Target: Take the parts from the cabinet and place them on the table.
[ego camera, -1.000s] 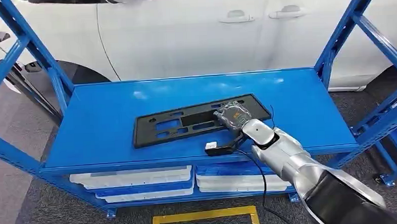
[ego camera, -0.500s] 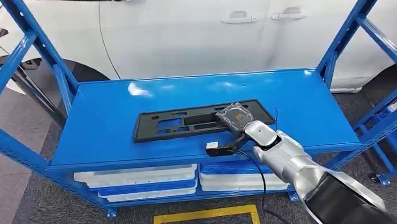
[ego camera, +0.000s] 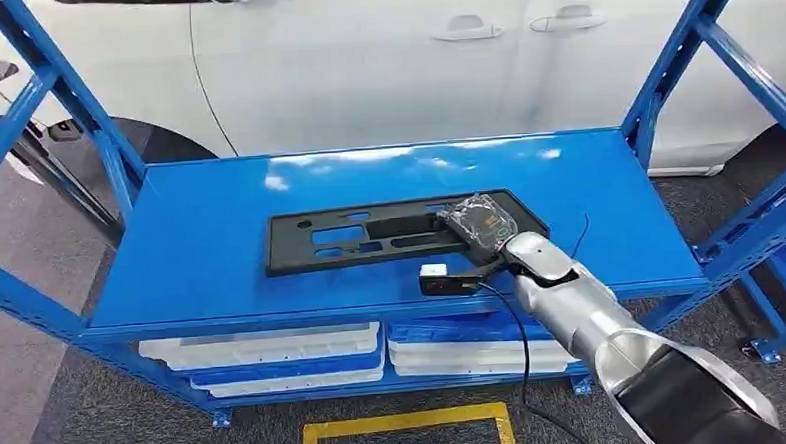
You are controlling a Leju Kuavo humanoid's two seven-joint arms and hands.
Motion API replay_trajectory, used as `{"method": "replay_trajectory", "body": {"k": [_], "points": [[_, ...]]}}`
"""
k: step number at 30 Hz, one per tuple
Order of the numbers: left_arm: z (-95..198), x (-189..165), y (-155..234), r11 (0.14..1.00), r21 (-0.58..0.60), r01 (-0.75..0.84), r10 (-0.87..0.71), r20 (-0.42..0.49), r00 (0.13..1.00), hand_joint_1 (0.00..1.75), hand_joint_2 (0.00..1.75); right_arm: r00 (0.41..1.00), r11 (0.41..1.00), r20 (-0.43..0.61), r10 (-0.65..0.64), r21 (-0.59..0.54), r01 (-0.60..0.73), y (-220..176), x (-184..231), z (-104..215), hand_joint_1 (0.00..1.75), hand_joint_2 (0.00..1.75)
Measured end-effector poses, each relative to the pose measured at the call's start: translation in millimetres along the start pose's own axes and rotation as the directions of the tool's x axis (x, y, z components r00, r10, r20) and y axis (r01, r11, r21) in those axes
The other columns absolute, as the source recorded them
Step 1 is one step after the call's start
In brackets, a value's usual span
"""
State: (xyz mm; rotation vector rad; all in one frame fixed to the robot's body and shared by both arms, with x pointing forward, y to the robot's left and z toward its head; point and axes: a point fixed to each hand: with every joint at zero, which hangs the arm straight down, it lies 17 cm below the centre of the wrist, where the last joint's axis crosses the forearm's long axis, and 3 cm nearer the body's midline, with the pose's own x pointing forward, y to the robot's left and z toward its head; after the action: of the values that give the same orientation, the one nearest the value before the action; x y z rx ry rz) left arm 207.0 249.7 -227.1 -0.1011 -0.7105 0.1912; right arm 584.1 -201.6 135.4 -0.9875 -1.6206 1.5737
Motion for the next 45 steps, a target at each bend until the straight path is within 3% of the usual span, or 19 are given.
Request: {"method": "replay_trajectory", "body": {"k": [2,4,6,7,9,10,12,15,19,30,39,45], "points": [[-1,-1,4,1.000,0.017,0.005,-0.005,-0.006,1.000,0.00,0.00,0.989,0.989,0.042,-0.142,-0.046,0.143,-11,3,4,1.75,1.75],[0,-4,6,1.000,0.029,0.000,0.001,-0.016,1.000,0.00,0.00,0.918,0.917,0.148,-0.369,-0.103,0.385,-33,19,12,1.75,1.75],[1,-6,8,0.999,0.035,-0.021,0.022,-0.021,1.000,0.00,0.00,0.713,0.719,0.315,-0.626,-0.121,0.684,-75,47,27,1.75,1.75],[1,-6,9,0.999,0.037,-0.029,0.030,-0.022,0.999,0.00,0.00,0.571,0.589,0.405,-0.714,-0.094,0.803,-104,65,35,1.75,1.75],[2,-6,13,0.998,0.046,-0.043,0.044,-0.018,0.999,0.00,0.00,0.333,0.398,0.566,-0.754,-0.008,0.917,-161,98,57,1.75,1.75],[2,-6,14,0.998,0.048,-0.047,0.048,-0.015,0.999,0.00,0.00,0.234,0.332,0.625,-0.744,0.042,0.942,-181,114,71,1.75,1.75],[4,-9,17,0.997,0.054,-0.047,0.048,-0.011,0.999,0.00,0.00,0.048,0.234,0.736,-0.675,0.152,0.960,-228,148,107,1.75,1.75],[7,-13,20,0.997,0.061,-0.046,0.046,-0.007,0.999,0.00,0.00,-0.071,0.188,0.786,-0.614,0.233,0.954,-248,178,141,1.75,1.75],[7,-11,22,0.996,0.069,-0.050,0.050,0.005,0.999,0.00,0.00,-0.137,0.188,0.805,-0.578,0.294,0.937,-257,203,165,1.75,1.75],[9,-14,28,0.995,0.086,-0.059,0.059,0.005,0.998,0.00,0.00,-0.166,0.210,0.813,-0.558,0.332,0.919,-267,224,188,1.75,1.75],[12,-21,35,0.993,0.104,-0.063,0.064,-0.009,0.998,0.00,0.00,-0.136,0.237,0.833,-0.536,0.303,0.923,-266,238,196,1.75,1.75],[15,-31,38,0.992,0.111,-0.052,0.057,-0.043,0.997,0.00,0.00,-0.133,0.219,0.823,-0.553,0.297,0.930,-257,240,197,1.75,1.75]]}}
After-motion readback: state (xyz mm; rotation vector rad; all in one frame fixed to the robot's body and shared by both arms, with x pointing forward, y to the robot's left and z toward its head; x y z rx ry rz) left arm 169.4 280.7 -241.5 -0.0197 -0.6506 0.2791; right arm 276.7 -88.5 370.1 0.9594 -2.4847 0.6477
